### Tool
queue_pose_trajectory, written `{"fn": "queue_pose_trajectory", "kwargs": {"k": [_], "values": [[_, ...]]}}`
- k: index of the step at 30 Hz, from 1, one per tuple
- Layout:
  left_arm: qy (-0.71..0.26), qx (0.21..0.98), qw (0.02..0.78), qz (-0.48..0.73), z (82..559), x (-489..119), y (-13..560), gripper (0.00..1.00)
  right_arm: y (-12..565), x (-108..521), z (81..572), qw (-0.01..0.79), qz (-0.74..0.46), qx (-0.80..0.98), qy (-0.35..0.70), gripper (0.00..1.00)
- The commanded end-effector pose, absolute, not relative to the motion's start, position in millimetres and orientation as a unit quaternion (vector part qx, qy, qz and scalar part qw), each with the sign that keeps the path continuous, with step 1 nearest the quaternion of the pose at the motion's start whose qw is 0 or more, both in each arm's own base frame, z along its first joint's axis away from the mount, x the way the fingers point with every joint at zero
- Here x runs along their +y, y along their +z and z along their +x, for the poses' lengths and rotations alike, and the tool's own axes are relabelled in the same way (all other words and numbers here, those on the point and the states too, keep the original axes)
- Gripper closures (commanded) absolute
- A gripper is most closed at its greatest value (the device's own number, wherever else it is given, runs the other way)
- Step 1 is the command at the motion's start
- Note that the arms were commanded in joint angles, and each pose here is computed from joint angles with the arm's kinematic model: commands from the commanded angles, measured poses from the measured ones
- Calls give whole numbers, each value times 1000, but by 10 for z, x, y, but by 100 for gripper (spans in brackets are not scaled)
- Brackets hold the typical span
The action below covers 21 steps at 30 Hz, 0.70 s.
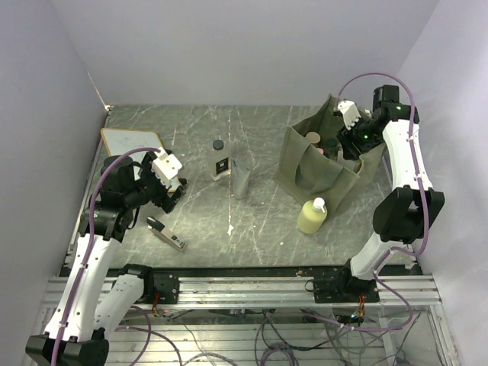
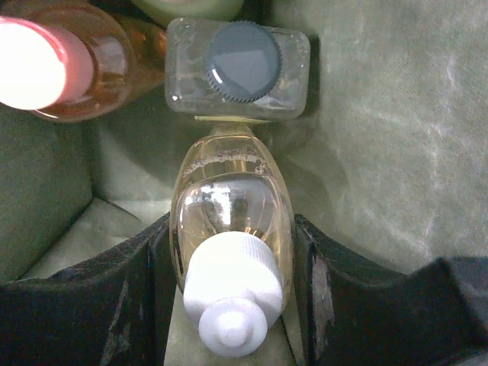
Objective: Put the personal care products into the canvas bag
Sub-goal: Place the care product in the canvas bag.
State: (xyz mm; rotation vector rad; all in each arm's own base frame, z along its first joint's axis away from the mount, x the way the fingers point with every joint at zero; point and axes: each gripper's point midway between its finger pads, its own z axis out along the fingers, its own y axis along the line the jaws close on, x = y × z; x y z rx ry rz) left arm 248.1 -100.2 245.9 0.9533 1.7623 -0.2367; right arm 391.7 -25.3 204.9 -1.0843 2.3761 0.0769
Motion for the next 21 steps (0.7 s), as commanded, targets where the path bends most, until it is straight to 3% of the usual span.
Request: {"fn": "queue_pose_trajectory", "kwargs": {"k": [1, 21], "values": [[-101, 723, 548, 407, 2517, -1030, 2551, 3, 2328, -83, 4064, 296, -412, 862, 6, 94], [-95, 720, 546, 417, 2485, -1018, 2490, 3, 2354, -296, 4097, 273, -398, 875, -28, 97]]}}
